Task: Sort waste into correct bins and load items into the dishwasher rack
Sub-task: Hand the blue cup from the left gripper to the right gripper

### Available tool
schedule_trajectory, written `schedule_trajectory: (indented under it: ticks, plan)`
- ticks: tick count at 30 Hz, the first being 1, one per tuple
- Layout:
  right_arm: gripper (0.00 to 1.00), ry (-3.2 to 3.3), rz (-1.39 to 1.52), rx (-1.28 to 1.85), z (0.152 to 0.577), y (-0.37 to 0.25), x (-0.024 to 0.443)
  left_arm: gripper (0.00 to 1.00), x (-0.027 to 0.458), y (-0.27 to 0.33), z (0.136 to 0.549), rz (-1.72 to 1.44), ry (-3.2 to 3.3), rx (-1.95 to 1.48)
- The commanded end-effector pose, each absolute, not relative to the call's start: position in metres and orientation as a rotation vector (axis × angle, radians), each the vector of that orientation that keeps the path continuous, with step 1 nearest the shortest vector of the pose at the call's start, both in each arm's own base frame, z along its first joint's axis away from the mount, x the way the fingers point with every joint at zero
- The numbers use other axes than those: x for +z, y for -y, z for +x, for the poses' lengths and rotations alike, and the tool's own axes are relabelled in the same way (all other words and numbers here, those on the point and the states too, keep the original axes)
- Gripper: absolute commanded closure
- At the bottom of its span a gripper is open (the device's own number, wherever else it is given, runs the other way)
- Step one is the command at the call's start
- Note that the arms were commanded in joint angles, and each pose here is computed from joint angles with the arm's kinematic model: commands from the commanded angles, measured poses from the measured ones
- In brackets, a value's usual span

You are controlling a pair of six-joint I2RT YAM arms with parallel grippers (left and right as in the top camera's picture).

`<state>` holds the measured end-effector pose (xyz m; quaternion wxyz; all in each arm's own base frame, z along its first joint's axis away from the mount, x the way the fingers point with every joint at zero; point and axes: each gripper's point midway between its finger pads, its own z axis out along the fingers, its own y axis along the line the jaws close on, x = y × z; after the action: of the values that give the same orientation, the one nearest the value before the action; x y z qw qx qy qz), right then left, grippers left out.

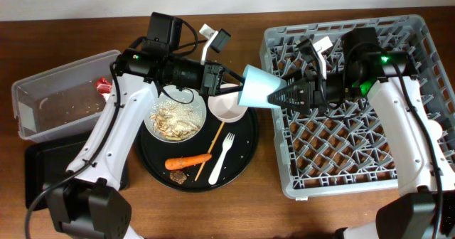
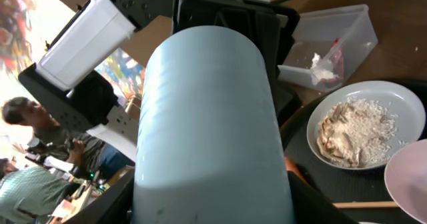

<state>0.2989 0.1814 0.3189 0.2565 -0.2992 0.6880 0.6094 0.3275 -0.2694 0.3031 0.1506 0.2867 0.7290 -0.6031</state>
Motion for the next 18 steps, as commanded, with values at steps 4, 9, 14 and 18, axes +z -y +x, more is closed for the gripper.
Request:
schedule_trajectory:
  ticks: [4,9,14,18]
  plan:
    - [0.68,-1.846,-0.822,1.671,0.296,-0.185,0.324,0.99,0.307,0.269,0.331,0.847,-2.075,-1.665]
    - [0.73,-1.848,-0.821,1.672,0.296,-0.184,0.324,0.95,0.301,0.267,0.336,0.834,-2.105,-1.612]
    - [0.77,-1.858,-0.815,1.676,0.295,-0.184,0.324,0.94,0.291,0.265,0.344,0.810,-2.154,-1.521]
    - [0.80,-1.864,-0.810,1.680,0.295,-0.184,0.323,0.93,0.288,0.264,0.346,0.804,-2.167,-1.496]
